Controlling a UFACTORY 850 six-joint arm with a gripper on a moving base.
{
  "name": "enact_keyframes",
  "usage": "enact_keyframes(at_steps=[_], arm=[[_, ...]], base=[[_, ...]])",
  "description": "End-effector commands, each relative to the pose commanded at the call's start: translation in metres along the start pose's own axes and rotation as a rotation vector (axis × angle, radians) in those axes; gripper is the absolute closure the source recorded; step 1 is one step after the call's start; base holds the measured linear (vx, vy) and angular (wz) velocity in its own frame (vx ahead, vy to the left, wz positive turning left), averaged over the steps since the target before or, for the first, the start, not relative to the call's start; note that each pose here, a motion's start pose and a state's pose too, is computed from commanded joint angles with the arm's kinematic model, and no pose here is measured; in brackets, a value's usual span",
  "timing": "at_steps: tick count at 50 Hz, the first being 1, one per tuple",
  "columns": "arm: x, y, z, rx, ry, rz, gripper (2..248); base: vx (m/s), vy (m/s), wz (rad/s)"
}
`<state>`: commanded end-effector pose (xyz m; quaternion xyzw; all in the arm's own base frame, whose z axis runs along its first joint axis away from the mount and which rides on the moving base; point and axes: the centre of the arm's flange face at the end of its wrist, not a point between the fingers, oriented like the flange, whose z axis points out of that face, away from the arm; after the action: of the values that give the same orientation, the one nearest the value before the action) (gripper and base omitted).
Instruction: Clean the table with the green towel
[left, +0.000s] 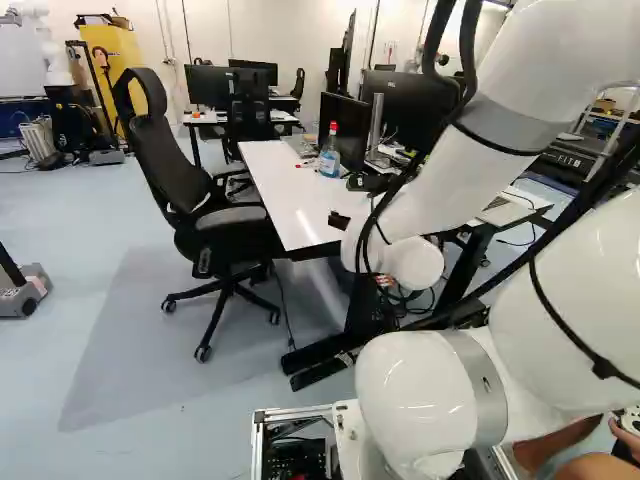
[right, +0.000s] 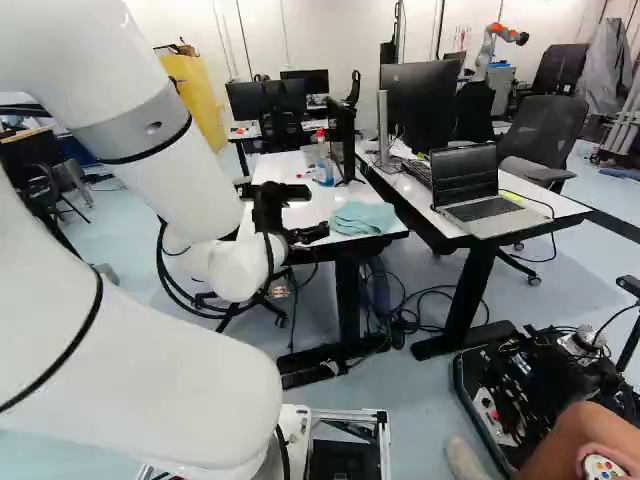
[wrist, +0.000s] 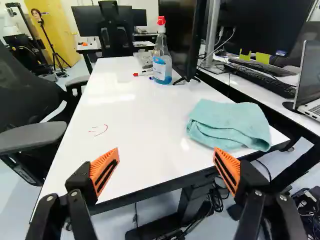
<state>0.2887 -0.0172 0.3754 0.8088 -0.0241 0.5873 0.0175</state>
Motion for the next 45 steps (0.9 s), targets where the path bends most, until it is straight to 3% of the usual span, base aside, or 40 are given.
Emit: enact_keyframes(at_steps=[16,45], arm=[[0.016,0.009,0.002,-0.029,0.040,0.009,3],[0.045,0.039,0.011,-0.118,0.061,0.034,3]], base=[[0.000,0.000,0.000],[0.000,0.000,0.000]])
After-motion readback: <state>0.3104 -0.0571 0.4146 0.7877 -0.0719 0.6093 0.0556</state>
